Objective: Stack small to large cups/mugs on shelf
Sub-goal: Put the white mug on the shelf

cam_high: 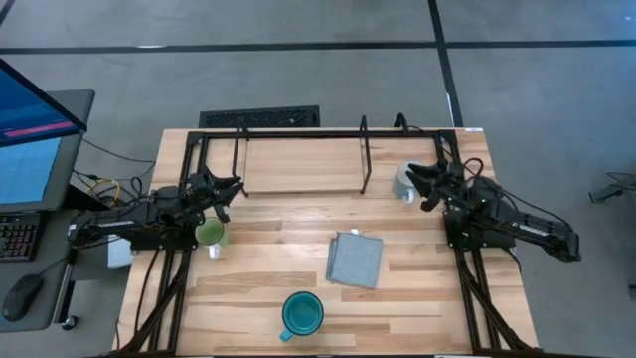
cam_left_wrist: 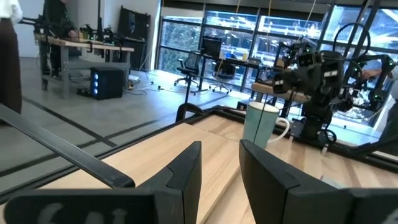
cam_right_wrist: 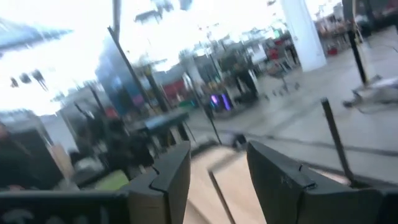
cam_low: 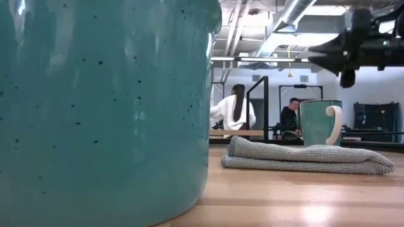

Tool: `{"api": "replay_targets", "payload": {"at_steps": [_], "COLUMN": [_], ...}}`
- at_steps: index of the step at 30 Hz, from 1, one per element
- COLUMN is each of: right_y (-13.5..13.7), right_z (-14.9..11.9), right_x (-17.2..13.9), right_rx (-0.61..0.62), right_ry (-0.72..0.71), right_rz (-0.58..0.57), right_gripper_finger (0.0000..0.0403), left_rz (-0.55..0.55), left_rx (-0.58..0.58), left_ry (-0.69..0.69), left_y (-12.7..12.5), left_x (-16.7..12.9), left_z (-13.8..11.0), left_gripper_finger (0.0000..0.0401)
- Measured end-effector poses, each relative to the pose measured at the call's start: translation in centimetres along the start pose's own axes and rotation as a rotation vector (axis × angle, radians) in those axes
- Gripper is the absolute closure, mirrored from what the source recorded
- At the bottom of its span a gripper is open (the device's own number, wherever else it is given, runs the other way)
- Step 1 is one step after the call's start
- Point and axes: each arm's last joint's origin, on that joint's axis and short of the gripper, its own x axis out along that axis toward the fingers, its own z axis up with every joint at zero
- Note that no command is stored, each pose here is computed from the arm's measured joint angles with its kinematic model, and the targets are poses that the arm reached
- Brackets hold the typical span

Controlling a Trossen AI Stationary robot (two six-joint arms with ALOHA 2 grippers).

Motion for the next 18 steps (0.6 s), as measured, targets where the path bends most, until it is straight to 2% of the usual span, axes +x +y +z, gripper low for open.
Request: {"api": "replay_targets", "payload": {"at_steps": [5, 9, 13, 18], "right_y": [0.7, 1.8, 3.0, 4.3], "right_z": [2.0, 4.8, 7.9, 11.3], "right_x": [-0.2, -0.6, -0.5, 0.6], "right_rx": [0.005, -0.066, -0.170, -0.273], "right_ry": [-0.205, -0.278, -0.206, -0.021], "right_rz": [0.073, 0.114, 0.110, 0.064], "right_gripper_finger": [0.0221, 0.0221, 0.0221, 0.0221], "left_rz": [0.000, 0.001, 0.001, 0.003], "left_rx": [0.004, -0.009, -0.010, -0.011], "left_ry": [-0.001, -0.003, -0.004, -0.004], "left_y": [0.0, 0.0, 0.0, 0.0], "left_x": [0.0, 0.0, 0.0, 0.0], "left_z": [0.0, 0.0, 0.0, 0.0], "left_gripper_finger": [0.0303, 0.0303, 0.0303, 0.0303]}}
